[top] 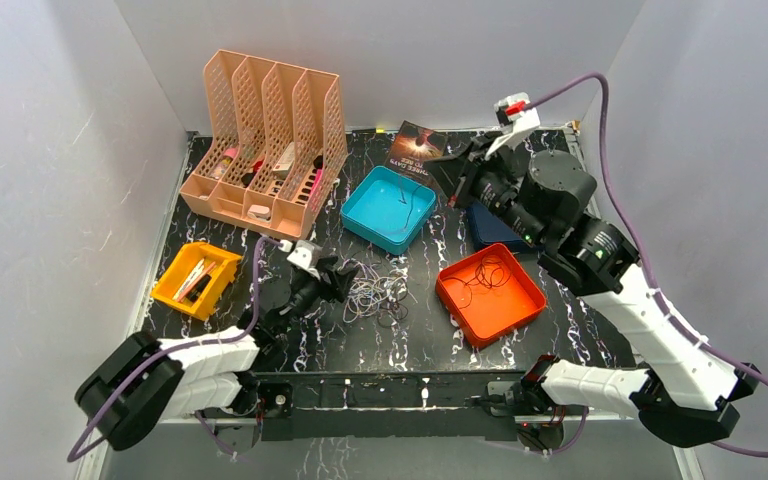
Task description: Untangle the cables
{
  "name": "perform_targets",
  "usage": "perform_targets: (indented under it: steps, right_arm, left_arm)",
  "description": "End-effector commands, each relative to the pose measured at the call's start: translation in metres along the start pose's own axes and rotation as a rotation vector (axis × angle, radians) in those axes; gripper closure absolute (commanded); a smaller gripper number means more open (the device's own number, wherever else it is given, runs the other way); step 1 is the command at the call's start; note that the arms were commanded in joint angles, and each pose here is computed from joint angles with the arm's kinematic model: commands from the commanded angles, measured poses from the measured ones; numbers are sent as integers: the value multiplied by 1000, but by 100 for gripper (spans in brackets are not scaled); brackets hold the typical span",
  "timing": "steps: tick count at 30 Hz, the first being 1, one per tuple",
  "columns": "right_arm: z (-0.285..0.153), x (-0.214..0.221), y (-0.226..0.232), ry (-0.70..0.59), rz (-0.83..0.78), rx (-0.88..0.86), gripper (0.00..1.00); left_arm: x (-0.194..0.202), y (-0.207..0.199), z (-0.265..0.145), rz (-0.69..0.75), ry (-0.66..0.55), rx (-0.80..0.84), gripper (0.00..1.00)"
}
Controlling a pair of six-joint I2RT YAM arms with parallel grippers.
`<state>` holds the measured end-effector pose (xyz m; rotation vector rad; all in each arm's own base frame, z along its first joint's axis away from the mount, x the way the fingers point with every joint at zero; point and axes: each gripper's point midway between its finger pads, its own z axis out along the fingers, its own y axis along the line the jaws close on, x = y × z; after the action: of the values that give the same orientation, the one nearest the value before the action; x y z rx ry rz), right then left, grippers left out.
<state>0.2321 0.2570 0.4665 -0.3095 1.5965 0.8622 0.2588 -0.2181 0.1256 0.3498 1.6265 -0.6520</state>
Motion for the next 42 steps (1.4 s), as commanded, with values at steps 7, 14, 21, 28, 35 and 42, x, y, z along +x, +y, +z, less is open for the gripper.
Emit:
perform_targets:
  steps: [7, 14, 21, 28, 35, 42]
  right_arm:
    - [-48, 31, -94, 66, -94, 471, 100]
    - [-87, 67, -142, 210, -139, 756, 100]
    - [-115, 82, -161, 223, -91, 897, 100]
    - [-127, 107, -173, 246, -62, 963, 100]
    - [-132, 118, -180, 277, -78, 1000, 100]
    - [-131, 129, -185, 291, -88, 1011, 100]
  left_arm:
    - [-40, 15, -8, -21, -45, -118, 21]
    - [-55, 25, -10, -42, -16, -213, 11]
    - [-60, 33, -9, -65, 96, -310, 2]
    - [-61, 41, -8, -72, 196, -400, 2]
    - [-61, 43, -8, -46, 211, -410, 2]
    - [-61, 47, -7, -22, 233, -430, 2]
